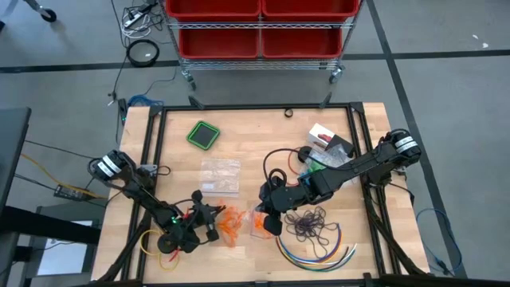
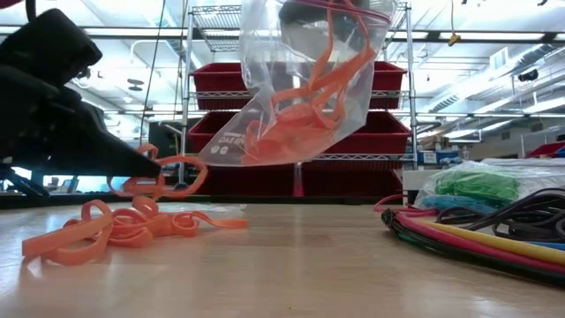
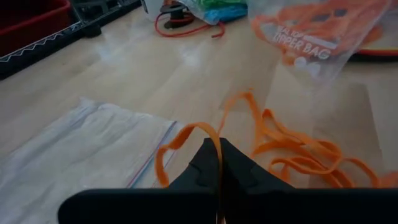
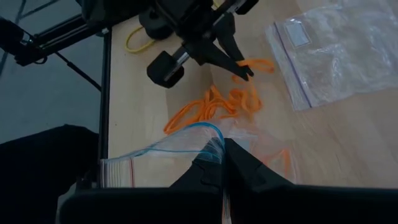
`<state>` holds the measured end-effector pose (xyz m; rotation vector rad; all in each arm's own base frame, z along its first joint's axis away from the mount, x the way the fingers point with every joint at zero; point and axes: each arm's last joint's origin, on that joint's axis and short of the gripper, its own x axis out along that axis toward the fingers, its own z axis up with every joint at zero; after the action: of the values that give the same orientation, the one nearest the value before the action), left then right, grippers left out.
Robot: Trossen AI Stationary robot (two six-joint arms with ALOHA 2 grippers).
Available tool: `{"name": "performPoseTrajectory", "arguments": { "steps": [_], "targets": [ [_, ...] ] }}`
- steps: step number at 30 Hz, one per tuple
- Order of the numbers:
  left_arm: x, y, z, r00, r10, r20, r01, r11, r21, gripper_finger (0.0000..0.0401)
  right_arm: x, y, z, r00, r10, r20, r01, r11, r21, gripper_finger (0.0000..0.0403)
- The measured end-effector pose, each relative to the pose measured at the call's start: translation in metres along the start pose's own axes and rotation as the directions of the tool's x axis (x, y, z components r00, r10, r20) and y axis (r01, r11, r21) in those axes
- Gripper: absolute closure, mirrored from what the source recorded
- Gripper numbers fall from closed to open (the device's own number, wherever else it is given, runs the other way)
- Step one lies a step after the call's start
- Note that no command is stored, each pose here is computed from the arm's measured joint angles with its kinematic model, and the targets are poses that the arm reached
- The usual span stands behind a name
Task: Sort rubber bands
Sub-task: Put the orange rubber band into the transparent zip bag
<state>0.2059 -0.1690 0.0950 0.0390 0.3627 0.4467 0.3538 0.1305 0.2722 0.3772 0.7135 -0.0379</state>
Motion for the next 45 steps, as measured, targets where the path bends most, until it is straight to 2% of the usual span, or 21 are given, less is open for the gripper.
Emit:
{"name": "performPoseTrajectory", "arguments": {
  "steps": [10, 22, 36, 45],
  "targets": [
    [-0.0001, -0.0017, 0.0021, 1.000, -0.011, 0.010, 0.011, 1.000, 0.020, 0.0394, 0.0000, 0.0001, 0.0002, 1.000, 0.001, 0.002, -0.001, 1.000, 0.000, 0.0403],
    [-0.0002, -0.0037, 0.0049, 0.999, -0.022, 0.025, 0.022, 0.999, 0.023, 0.0331, 0.0000, 0.0001, 0.0003, 1.000, -0.002, 0.006, 0.002, 1.000, -0.016, 0.0403],
    [-0.0002, -0.0040, 0.0050, 0.999, -0.028, 0.023, 0.028, 0.999, 0.021, 0.0325, 0.0000, 0.0001, 0.0003, 1.000, 0.000, 0.004, 0.000, 1.000, -0.008, 0.0403],
    [-0.0001, -0.0050, 0.0054, 0.999, -0.041, 0.022, 0.041, 0.999, -0.005, 0.0276, 0.0000, 0.0002, 0.0002, 1.000, 0.002, 0.002, -0.002, 1.000, -0.007, 0.0403]
  ]
}}
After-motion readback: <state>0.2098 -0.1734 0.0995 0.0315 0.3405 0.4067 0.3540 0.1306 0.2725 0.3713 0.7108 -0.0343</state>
